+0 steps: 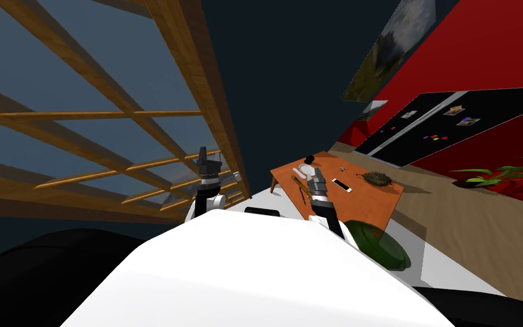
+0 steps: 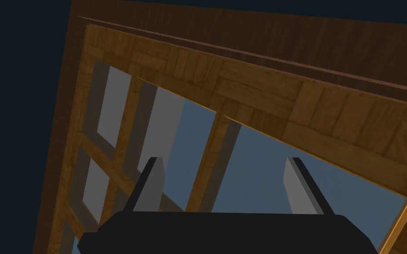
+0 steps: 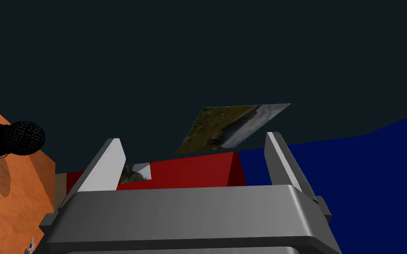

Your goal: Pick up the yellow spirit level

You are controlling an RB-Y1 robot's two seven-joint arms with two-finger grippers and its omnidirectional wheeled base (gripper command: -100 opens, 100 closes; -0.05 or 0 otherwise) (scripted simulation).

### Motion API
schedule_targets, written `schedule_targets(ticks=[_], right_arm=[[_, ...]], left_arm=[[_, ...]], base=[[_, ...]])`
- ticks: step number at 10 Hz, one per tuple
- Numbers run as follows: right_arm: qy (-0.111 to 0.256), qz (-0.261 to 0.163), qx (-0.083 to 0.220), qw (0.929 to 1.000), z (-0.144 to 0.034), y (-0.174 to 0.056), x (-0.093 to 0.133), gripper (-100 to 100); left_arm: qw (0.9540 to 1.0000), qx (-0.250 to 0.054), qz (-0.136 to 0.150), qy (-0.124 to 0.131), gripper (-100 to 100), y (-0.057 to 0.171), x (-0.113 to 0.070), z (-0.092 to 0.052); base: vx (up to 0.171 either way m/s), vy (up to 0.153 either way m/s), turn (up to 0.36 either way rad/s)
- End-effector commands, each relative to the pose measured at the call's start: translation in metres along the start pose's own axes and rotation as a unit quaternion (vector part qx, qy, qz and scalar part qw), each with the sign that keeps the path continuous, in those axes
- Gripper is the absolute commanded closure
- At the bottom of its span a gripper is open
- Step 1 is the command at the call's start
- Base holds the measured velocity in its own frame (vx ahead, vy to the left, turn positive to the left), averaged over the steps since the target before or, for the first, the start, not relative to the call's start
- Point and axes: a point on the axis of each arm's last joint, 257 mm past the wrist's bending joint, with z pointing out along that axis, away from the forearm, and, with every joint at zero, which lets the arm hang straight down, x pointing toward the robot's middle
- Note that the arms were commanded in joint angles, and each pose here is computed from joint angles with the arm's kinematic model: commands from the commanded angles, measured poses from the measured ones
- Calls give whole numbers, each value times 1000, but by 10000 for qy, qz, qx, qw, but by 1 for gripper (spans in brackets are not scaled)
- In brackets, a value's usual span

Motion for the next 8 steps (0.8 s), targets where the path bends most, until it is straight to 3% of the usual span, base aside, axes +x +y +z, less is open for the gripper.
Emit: schedule_targets(ticks=[1, 2, 4, 5, 7, 8], right_arm=[[137, -391, 430, 9982, -11, -33, -9, -100], [158, -408, 430, 9981, -11, -33, -9, -100], [340, -901, 1022, 9901, -37, -78, -24, -100], [340, -901, 1022, 9901, -37, -78, -24, -100], [548, -1405, 1578, 9759, -67, -117, -42, -100], [542, -1407, 1646, 9748, -71, -123, -43, -100]], left_arm=[[10000, 0, 0, 0, 0, 0, 0, 0], [10000, 0, 0, 0, 0, 0, 0, 0], [10000, 0, 0, 0, 0, 0, 0, 0], [10000, 0, 0, 0, 0, 0, 0, 0], [10000, 0, 0, 0, 0, 0, 0, 0], [10000, 0, 0, 0, 0, 0, 0, 0]], base=[[-21, 16, 307], [-13, 8, 95], [-12, 15, 288], [-8, 3, 73], [-6, 16, 273], [-1, 5, 101]])
